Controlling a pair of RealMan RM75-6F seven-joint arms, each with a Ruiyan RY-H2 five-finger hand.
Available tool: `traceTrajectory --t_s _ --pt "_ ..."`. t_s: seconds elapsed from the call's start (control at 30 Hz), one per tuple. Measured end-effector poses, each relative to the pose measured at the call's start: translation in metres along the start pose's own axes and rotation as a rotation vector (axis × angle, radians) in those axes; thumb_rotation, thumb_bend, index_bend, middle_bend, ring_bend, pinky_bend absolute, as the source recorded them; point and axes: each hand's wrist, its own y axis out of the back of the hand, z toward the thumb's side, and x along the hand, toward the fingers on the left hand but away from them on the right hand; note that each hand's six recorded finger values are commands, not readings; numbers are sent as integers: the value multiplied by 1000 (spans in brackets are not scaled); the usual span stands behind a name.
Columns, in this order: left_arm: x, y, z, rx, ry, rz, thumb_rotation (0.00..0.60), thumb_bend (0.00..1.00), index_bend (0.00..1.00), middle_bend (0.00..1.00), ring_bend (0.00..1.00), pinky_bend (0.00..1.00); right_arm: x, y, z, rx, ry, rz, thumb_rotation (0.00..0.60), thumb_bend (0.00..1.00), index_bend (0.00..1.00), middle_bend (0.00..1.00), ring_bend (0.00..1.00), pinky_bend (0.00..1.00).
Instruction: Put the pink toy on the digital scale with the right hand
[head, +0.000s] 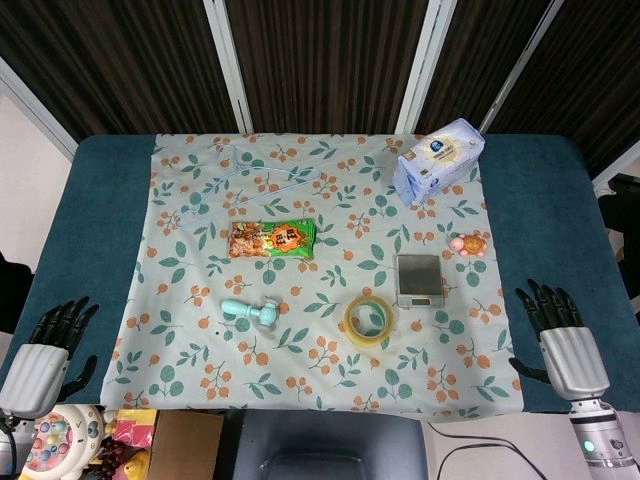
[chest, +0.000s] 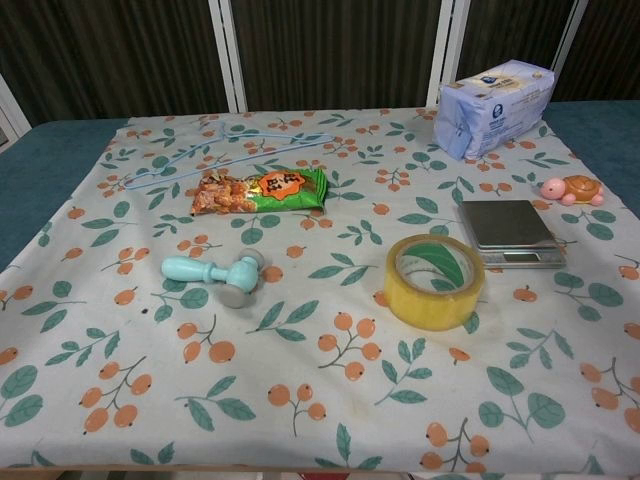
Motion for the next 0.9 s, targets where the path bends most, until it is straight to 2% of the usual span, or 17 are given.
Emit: traceTrajectory --t_s 0.17,0.3,0.43,0.63,0.77,0.9 --pt "0 -1 1 -3 -1 -1 600 450 0 4 0 93 -1 1 1 -1 7 -6 600 125 0 0 0 0" --pt "0 -1 3 -12 -11 -1 600 449 0 3 0 92 -5 -1 10 6 62 -6 600 273 4 0 0 0" --pt "3 -3 0 -39 -9 -16 600 449 0 3 0 92 -23 -7 35 46 175 29 600 426 135 0 0 0" --pt "8 -3 -6 -48 6 -24 600 449 0 4 0 91 -56 -28 75 173 319 127 600 543 311 0 0 0" --pt "7 -3 -10 -61 21 -35 600 448 0 5 4 98 -77 -43 99 256 367 164 600 687 398 0 0 0" --pt "6 -2 -10 -62 24 -40 600 448 0 5 5 98 -94 -60 117 293 377 185 600 723 441 0 0 0"
